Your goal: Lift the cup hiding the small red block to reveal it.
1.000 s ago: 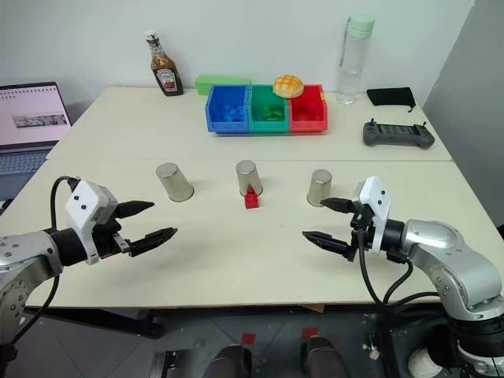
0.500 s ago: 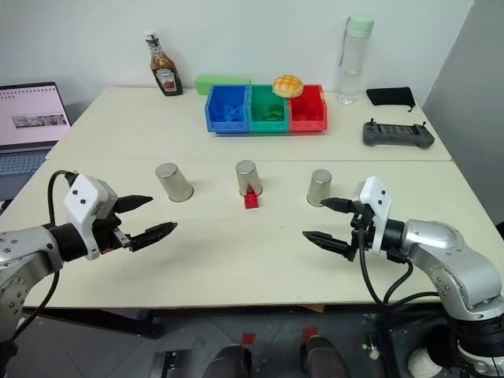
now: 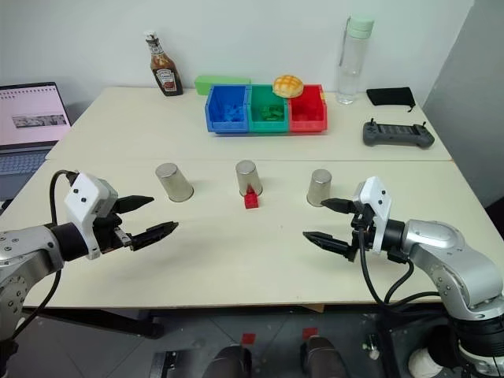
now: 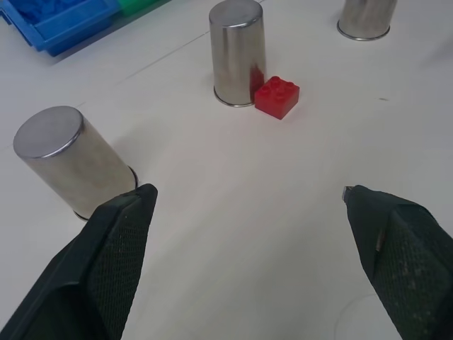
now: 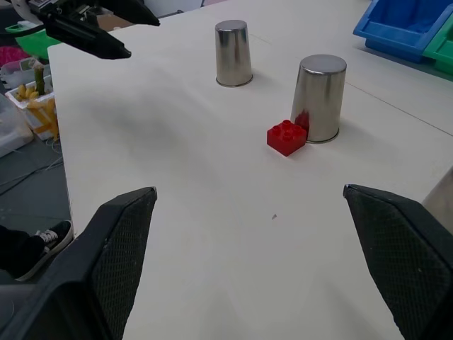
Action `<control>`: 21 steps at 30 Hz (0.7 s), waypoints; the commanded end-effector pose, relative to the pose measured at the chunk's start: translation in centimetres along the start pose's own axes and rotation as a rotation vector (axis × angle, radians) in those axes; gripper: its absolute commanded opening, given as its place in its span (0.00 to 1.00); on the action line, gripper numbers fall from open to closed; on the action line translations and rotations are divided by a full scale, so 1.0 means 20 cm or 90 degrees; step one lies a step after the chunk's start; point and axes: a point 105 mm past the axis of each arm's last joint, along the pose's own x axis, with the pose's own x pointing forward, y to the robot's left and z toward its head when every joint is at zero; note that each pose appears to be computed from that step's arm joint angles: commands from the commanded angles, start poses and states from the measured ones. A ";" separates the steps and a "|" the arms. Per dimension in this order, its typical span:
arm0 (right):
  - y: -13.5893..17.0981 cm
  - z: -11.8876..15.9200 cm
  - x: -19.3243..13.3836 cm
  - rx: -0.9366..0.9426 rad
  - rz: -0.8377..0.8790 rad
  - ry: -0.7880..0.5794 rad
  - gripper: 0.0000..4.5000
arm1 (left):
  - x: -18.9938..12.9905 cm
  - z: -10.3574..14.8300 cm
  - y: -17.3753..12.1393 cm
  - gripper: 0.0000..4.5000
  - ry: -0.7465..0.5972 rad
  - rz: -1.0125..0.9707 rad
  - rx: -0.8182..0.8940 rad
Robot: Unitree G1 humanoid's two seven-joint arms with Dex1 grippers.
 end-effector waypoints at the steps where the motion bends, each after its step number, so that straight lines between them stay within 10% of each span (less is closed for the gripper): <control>1: 0.01 0.07 -0.01 -0.029 0.003 -0.021 1.00 | -0.03 0.08 0.01 0.99 -0.027 0.009 0.029; 21: 0.02 0.09 0.00 -0.032 0.008 -0.020 1.00 | -0.01 0.08 0.01 0.99 -0.024 0.004 0.027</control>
